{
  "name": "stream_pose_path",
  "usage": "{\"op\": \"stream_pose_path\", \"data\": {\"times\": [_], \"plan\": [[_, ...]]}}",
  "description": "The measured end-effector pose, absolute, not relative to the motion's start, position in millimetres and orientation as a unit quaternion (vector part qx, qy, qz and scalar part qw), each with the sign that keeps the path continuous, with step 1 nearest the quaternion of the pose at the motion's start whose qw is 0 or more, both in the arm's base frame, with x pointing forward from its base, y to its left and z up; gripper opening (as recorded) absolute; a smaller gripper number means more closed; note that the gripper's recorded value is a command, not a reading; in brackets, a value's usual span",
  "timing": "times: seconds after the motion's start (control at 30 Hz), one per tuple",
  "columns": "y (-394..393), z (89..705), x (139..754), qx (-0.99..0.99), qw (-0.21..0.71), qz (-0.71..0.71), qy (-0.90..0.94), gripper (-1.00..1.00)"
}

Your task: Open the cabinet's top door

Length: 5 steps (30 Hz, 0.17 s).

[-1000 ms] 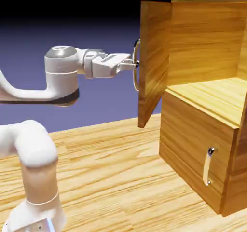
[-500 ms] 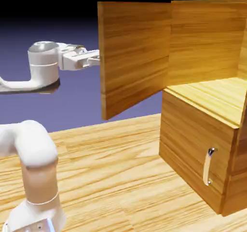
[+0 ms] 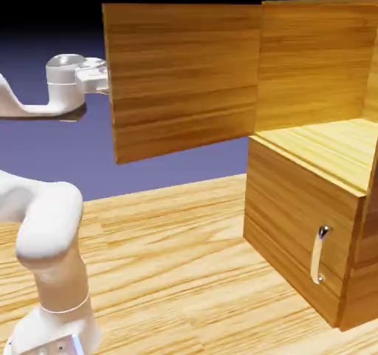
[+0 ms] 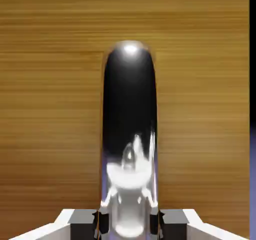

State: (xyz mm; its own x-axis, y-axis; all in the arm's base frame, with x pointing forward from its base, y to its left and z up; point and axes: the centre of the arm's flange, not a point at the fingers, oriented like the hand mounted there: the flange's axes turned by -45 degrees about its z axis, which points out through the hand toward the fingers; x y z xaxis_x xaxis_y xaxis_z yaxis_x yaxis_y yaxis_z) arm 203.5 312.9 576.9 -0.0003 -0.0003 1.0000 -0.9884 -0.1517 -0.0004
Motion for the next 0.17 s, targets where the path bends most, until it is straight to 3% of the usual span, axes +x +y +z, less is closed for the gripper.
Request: {"op": "stream_pose_path", "data": {"times": [0.17], "plan": [[353,577,214,0.513,0.486,0.513,-0.487,-1.00]]}}
